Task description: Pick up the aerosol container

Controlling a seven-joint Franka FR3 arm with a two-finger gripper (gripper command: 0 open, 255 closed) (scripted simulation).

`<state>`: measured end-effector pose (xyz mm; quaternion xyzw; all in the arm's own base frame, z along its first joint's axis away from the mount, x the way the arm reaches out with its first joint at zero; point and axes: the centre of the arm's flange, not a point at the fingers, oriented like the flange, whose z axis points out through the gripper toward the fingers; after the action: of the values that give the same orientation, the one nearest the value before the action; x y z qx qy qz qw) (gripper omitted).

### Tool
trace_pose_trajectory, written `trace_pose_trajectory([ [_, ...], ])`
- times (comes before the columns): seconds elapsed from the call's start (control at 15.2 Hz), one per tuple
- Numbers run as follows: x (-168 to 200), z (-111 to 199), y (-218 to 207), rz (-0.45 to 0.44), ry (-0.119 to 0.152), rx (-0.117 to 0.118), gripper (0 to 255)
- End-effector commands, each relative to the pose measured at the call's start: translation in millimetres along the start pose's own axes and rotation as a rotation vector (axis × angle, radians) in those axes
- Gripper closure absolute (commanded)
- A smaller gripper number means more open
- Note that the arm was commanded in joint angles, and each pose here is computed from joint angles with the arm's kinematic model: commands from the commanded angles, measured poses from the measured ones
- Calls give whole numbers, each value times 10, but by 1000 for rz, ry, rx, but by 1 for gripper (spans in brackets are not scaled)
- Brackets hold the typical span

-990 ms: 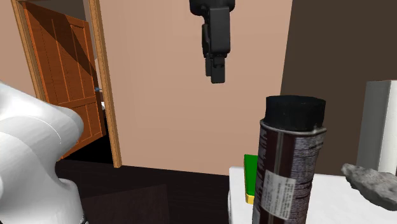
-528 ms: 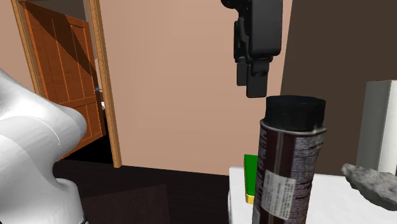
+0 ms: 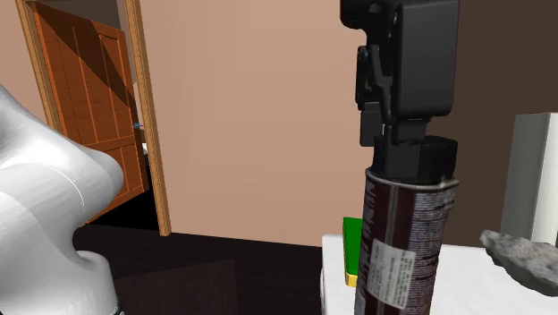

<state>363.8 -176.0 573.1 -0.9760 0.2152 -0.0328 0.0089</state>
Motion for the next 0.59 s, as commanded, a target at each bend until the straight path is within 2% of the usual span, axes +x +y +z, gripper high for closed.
trace_pose_trajectory([
  [0.0, -8, 100, 12, 0, 0, 0, 0],
  [0.2, -14, 184, 14, 0, 0, 0, 0],
  [0.26, -14, 184, 17, 0, 0, 0, 255],
  [0.53, -13, 189, 19, 0, 0, 0, 255],
])
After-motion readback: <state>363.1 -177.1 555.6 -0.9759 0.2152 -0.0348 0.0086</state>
